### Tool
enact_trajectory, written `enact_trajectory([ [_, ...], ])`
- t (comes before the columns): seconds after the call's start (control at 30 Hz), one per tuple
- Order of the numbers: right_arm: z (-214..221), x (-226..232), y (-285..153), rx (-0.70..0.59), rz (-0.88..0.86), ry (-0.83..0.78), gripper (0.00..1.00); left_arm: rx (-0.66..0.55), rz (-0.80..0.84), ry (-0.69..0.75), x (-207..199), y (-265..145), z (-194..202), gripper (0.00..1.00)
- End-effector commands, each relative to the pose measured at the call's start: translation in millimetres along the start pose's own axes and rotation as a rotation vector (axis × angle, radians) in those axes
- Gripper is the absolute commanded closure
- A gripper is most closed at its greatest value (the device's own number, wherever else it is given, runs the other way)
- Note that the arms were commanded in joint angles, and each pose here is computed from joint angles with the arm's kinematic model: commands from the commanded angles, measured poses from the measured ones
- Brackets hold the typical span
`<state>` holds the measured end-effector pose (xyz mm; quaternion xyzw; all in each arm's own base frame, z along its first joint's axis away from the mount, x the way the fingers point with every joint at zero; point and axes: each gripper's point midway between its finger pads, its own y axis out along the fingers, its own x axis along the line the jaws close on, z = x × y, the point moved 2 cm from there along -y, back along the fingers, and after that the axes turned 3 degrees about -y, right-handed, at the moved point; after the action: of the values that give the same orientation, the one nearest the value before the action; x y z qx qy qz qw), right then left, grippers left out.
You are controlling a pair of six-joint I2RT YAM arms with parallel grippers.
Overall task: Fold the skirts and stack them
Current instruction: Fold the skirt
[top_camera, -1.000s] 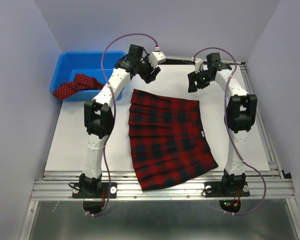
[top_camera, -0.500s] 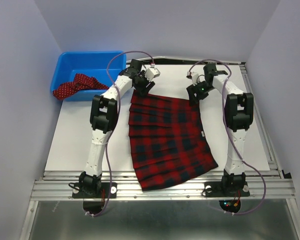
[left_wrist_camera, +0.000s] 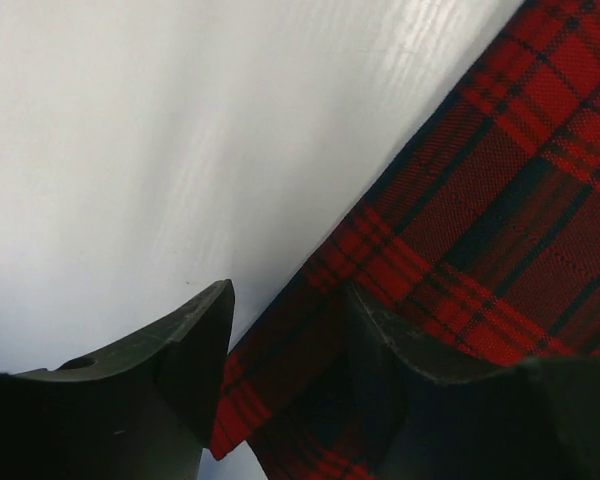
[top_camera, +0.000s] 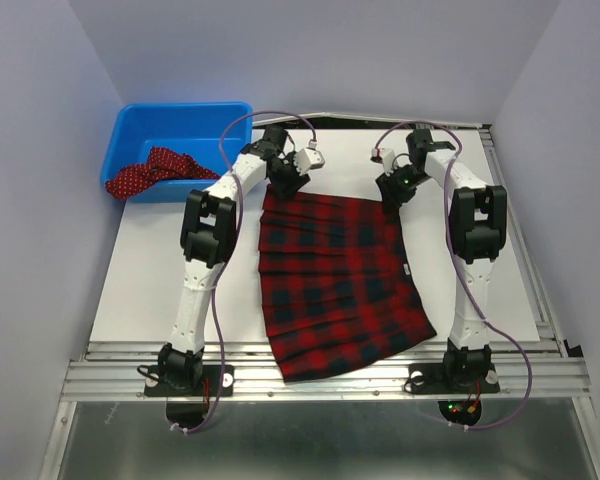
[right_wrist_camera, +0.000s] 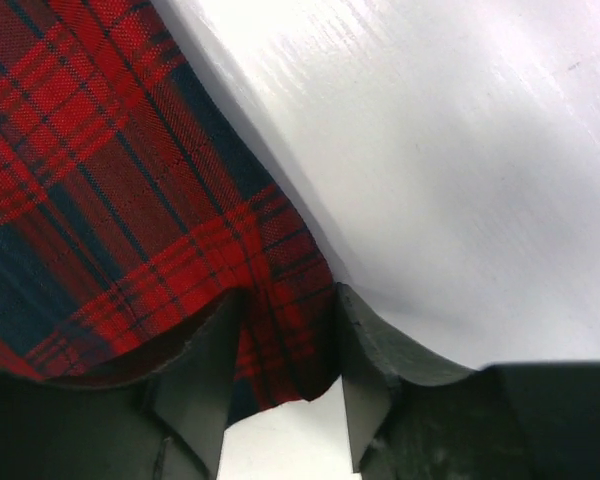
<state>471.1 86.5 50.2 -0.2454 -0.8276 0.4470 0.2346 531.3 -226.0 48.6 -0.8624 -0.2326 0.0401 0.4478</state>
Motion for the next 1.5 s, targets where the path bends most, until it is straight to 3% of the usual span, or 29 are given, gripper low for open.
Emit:
enact_trajectory([
  [0.0, 13.4, 4.1, 1.6, 0.044, -0.035, -0.004, 0.59, 0.142, 0.167, 0.019, -40.0, -11.1, 39.7, 0.41],
  [0.07, 13.0, 5.1, 0.8, 0.042, -0.040, -0.011, 0.67, 0.152, 0.183, 0.027, -42.7, -12.3, 42.1, 0.43],
  [0.17, 12.2, 5.0, 0.5, 0.037, -0.035, -0.007, 0.92, 0.171, 0.195, 0.037, -44.9, -10.8, 48.2, 0.60],
  [0.2, 11.3, 4.9, 0.1, 0.034, -0.032, -0.001, 0.98, 0.179, 0.200, 0.035, -46.5, -8.4, 50.5, 0.73],
  [0.3, 6.5, 3.6, -3.8, 0.020, -0.018, 0.000, 0.99, 0.194, 0.193, 0.031, -44.8, -6.0, 53.5, 0.98],
  [0.33, 5.3, 3.8, -5.1, 0.016, -0.014, 0.006, 0.99, 0.196, 0.188, 0.030, -43.2, -5.0, 53.2, 1.00],
  [0.5, -11.0, -2.8, -22.5, -0.044, 0.081, 0.027, 0.99, 0.112, 0.047, -0.002, -9.2, -19.3, 18.9, 1.00],
  [0.67, -42.4, -27.8, -49.4, -0.176, 0.254, 0.044, 0.99, -0.107, -0.282, -0.069, 60.1, -54.7, -44.0, 1.00],
  [1.0, -90.7, -73.0, -104.9, -0.364, 0.447, 0.009, 0.99, -0.419, -0.605, -0.129, 129.9, -136.8, -130.0, 1.00],
  [1.13, -105.7, -63.9, -130.7, -0.401, 0.463, -0.125, 0.99, -0.474, -0.612, -0.098, 119.3, -181.1, -150.7, 1.00],
  [1.17, -102.9, -57.6, -127.2, -0.408, 0.439, -0.151, 0.99, -0.451, -0.570, -0.100, 108.9, -172.5, -141.6, 1.00],
  [1.23, -107.6, -43.1, -145.6, -0.442, 0.448, -0.230, 0.99, -0.487, -0.566, -0.076, 92.0, -207.1, -150.7, 1.00],
  [1.3, -98.3, -28.0, -138.2, -0.462, 0.406, -0.271, 0.99, -0.452, -0.529, -0.078, 72.5, -201.2, -132.3, 1.00],
  [1.33, -102.0, -16.8, -154.5, -0.489, 0.424, -0.328, 0.99, -0.485, -0.545, -0.058, 60.3, -228.7, -139.7, 1.00],
  [1.37, -101.2, -10.9, -156.6, -0.503, 0.421, -0.358, 0.99, -0.446, -0.518, -0.067, 47.9, -214.9, -120.6, 1.00],
  [1.43, -84.9, 6.4, -147.0, -0.498, 0.372, -0.389, 0.99, -0.472, -0.530, -0.048, 28.7, -242.0, -120.8, 1.00],
  [1.47, -86.9, 17.0, -161.3, -0.517, 0.392, -0.459, 0.99, -0.431, -0.495, -0.042, 13.2, -227.5, -105.9, 1.00],
])
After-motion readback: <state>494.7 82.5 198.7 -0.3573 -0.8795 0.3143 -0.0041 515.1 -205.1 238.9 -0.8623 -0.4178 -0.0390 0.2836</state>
